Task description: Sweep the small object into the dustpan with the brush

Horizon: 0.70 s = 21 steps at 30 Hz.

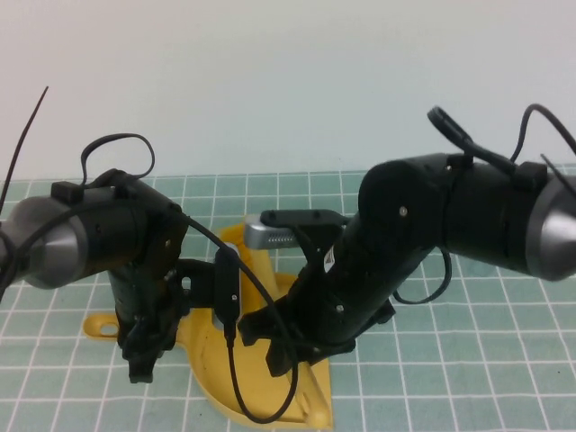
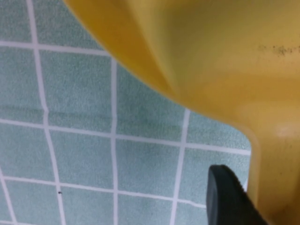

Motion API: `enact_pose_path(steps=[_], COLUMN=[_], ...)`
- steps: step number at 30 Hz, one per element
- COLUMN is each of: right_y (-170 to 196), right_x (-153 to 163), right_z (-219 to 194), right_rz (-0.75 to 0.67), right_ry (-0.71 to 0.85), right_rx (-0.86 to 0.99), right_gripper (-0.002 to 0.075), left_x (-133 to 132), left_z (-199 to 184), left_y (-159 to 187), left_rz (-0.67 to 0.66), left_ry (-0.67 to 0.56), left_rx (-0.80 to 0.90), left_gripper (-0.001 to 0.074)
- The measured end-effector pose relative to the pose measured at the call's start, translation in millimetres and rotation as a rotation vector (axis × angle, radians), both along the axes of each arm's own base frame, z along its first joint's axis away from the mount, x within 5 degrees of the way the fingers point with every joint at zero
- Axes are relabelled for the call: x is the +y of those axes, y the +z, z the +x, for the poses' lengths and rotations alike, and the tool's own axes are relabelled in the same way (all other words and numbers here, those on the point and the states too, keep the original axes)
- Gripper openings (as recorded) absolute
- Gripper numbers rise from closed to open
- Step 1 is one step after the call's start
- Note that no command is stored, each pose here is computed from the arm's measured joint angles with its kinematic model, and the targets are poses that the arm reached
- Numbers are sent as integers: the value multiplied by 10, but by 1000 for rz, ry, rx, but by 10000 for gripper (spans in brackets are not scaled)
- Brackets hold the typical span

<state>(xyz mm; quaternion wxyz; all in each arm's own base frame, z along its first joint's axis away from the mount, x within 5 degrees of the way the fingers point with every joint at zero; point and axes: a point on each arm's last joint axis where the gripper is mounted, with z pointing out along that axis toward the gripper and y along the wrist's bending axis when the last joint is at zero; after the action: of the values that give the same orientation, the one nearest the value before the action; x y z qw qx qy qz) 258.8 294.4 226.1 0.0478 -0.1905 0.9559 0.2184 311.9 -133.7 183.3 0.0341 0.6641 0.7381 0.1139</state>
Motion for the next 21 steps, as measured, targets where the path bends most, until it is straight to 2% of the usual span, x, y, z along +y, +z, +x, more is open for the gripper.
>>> enact_pose_path(steps=[4, 14, 16, 18, 21], right_y=[72, 347, 402, 445, 526], right_x=[-19, -329, -404, -480, -632], right_z=[1, -32, -42, -52, -59], right_rz=[-33, -235, -287, -347, -473], right_ry=[17, 7, 9, 20, 22], right_rx=[-14, -129, -151, -168, -205], right_gripper=[167, 167, 167, 167, 167], left_x=[-10, -9, -9, 4, 24], left_z=[-5, -2, -2, 7, 14], left_y=[-2, -1, -1, 2, 49], left_rz=[-13, -12, -19, -12, -2], left_ry=[8, 8, 43, 78, 88], left_rx=[5, 1, -3, -18, -46], left_gripper=[214, 234, 242, 270, 368])
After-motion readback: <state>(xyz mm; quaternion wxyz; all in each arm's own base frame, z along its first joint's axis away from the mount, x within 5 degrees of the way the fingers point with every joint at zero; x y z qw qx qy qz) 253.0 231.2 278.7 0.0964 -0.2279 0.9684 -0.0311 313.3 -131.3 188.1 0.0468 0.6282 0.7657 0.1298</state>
